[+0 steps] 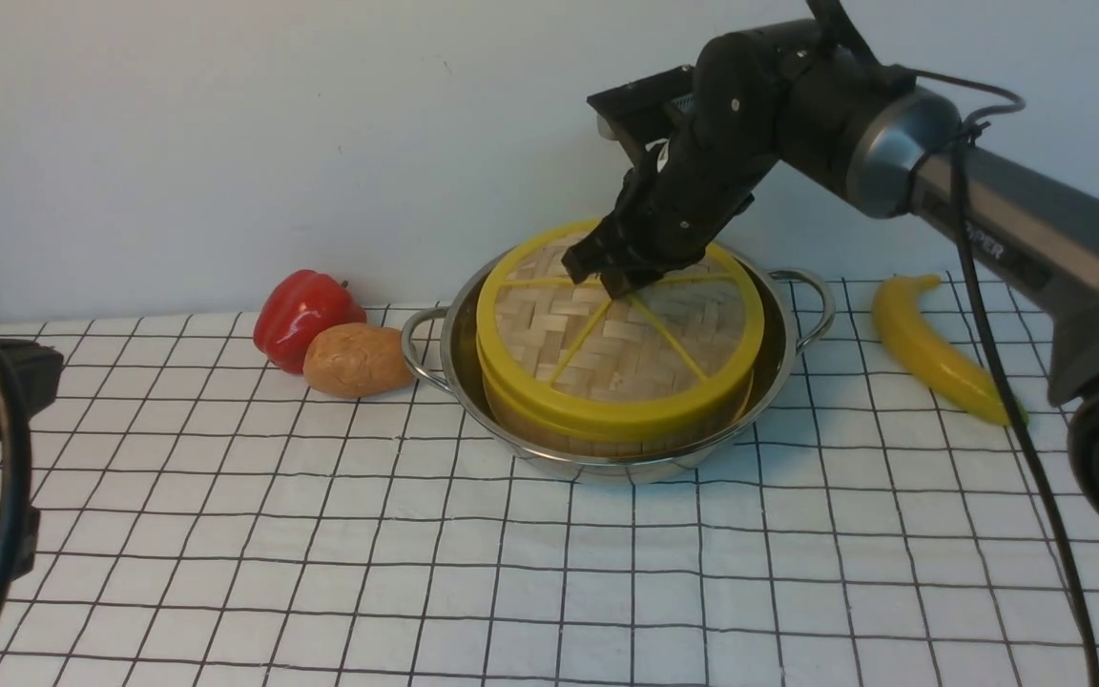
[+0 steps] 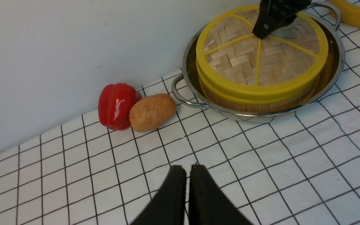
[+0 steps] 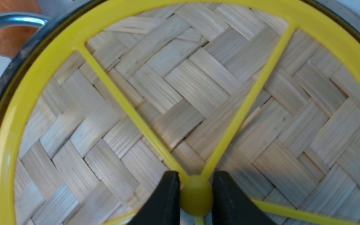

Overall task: Place the steamer in the pot on the white tablecloth, and put the lid on the steamer.
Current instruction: 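Place the bamboo steamer lid onto the steamer basket in the pot with the right gripper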

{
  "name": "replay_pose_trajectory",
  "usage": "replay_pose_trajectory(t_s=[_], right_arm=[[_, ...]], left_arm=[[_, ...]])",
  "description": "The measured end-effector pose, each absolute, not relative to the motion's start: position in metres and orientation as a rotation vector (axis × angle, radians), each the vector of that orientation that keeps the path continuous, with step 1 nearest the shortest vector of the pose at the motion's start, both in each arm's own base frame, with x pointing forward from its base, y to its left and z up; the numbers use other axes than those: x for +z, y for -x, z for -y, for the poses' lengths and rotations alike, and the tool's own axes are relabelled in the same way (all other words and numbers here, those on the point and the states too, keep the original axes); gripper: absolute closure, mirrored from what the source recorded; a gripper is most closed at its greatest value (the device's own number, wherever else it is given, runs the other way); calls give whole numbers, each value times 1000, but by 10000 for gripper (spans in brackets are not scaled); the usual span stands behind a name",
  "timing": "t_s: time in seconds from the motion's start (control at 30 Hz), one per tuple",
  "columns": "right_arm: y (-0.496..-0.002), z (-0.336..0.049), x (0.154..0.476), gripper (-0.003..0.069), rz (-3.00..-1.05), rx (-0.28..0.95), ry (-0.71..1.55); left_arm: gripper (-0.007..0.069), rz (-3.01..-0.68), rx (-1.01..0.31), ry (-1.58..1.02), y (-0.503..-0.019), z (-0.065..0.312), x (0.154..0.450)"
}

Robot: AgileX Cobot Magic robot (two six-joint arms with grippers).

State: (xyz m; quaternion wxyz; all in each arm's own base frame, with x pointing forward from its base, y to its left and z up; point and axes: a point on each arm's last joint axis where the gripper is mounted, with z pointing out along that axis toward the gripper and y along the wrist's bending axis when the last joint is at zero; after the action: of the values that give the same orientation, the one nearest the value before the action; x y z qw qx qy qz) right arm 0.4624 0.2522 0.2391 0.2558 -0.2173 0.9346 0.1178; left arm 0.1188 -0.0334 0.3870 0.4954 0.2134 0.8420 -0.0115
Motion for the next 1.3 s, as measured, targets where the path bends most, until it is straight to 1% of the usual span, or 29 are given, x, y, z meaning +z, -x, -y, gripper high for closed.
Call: replay_pose_trajectory(t_s=[0.57, 0.87, 1.3], right_arm=[[-463, -253, 241, 513, -2511, 328, 605], [-463, -256, 240, 513, -2512, 371, 601], [-462, -256, 240, 513, -2508, 372, 621]], left_arm=[[613, -2040, -28, -517, -119, 33, 387], [613, -2040, -28, -517, -119, 33, 387], [613, -2038, -28, -517, -119, 33, 387]])
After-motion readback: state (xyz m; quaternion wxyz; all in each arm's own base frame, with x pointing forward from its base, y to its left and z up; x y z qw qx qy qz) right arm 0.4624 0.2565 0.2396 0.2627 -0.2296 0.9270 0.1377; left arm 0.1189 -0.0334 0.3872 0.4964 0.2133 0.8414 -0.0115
